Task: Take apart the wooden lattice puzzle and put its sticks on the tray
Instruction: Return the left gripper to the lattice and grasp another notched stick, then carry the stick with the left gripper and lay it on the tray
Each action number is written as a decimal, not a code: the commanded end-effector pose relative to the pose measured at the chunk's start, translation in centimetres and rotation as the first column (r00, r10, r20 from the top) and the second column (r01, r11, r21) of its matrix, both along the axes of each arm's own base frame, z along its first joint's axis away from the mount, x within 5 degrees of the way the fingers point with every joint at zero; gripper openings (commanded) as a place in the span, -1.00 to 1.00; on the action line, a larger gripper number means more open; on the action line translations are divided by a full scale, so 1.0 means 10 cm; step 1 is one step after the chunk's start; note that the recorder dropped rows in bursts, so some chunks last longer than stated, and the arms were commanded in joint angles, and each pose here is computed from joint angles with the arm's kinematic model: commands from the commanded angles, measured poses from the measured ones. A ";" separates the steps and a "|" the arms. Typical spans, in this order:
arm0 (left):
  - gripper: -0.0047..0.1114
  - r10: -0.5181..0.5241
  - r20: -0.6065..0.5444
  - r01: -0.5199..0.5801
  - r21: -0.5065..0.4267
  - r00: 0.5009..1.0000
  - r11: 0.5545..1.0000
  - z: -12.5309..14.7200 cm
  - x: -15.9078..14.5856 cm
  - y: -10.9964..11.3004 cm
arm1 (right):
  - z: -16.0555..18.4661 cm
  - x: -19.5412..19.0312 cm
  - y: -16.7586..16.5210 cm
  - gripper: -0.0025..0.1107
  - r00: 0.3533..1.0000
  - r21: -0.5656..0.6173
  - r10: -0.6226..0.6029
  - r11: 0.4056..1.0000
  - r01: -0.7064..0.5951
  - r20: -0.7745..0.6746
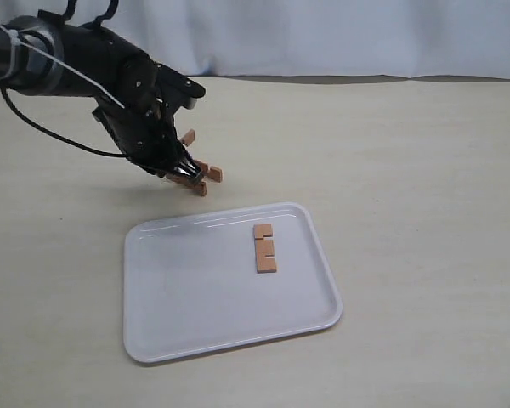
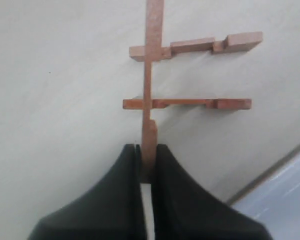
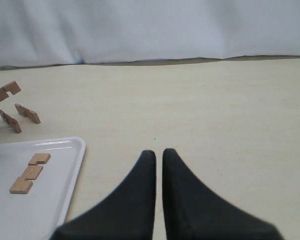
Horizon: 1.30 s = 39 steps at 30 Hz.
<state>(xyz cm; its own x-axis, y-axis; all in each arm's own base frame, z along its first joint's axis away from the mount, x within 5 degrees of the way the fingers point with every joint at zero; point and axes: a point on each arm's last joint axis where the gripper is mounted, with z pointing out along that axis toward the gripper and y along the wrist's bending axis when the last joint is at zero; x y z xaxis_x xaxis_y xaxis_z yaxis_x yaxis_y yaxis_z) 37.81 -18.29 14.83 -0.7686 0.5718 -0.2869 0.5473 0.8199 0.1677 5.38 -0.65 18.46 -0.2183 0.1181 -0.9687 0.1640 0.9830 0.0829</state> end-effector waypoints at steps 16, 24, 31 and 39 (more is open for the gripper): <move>-0.92 -0.280 -0.053 0.264 -0.198 0.959 0.944 0.65 -0.97 -1.01 | 0.00 0.00 0.00 -0.88 1.000 -0.002 0.003 1.000 -0.003 0.005; -0.92 -0.322 -0.047 0.302 -0.243 0.946 0.922 0.40 -1.27 -1.45 | 0.00 0.00 0.00 -0.88 1.000 -0.002 0.003 1.000 -0.003 0.005; -0.92 -0.248 -0.127 0.216 -0.225 0.960 0.950 0.13 -1.26 -1.49 | 0.00 0.00 0.00 -0.88 1.000 -0.002 0.003 1.000 -0.003 0.005; -0.92 -0.242 -0.143 0.210 -0.208 0.960 0.956 0.06 -1.25 -1.48 | 0.00 0.00 0.00 -0.88 1.000 -0.002 0.003 1.000 -0.003 0.005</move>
